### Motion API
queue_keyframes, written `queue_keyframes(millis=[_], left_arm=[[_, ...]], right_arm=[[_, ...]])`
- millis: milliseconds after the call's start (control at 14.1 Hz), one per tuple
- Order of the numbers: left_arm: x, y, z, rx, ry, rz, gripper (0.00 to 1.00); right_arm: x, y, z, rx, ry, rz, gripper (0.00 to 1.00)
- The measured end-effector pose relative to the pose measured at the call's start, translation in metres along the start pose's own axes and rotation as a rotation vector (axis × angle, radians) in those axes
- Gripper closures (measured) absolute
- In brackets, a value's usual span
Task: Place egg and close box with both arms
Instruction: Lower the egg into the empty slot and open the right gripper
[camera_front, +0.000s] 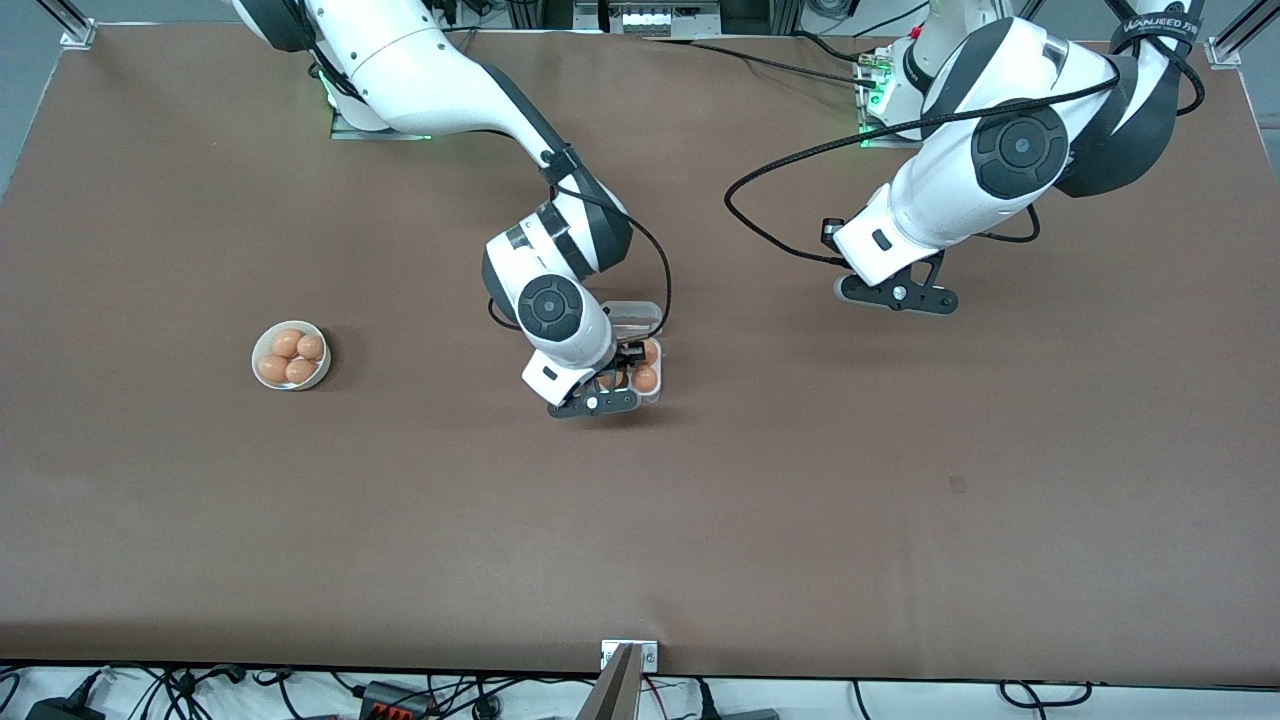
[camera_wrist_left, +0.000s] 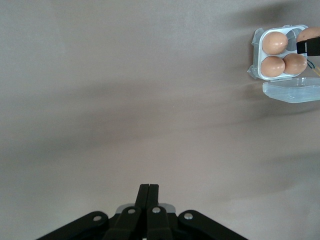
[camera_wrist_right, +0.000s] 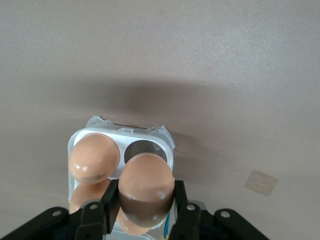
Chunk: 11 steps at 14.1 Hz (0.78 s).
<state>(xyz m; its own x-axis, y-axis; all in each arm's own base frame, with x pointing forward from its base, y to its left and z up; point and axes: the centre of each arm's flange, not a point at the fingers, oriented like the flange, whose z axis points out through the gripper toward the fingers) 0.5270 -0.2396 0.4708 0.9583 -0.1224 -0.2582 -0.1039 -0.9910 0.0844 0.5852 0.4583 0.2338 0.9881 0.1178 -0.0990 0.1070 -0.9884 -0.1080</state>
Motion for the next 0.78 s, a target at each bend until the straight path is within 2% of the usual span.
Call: queue_keyframes(millis=[496,567,779], left_arm=[[0.0,0.0,0.0,0.0,0.0,0.0,0.99],[0.0,0.0,0.0,0.0,0.0,0.0,0.99],[0.0,0.0,0.0,0.0,0.0,0.001,0.99]], right_arm=[[0.0,-0.005,0.014,0.013,0.015,-0.005,0.53],[0.0,-0.005,0.013,0.014,0.016,-0.004,0.49],[0.003,-0.007,0.005,0.021,0.03,0.024,0.18]])
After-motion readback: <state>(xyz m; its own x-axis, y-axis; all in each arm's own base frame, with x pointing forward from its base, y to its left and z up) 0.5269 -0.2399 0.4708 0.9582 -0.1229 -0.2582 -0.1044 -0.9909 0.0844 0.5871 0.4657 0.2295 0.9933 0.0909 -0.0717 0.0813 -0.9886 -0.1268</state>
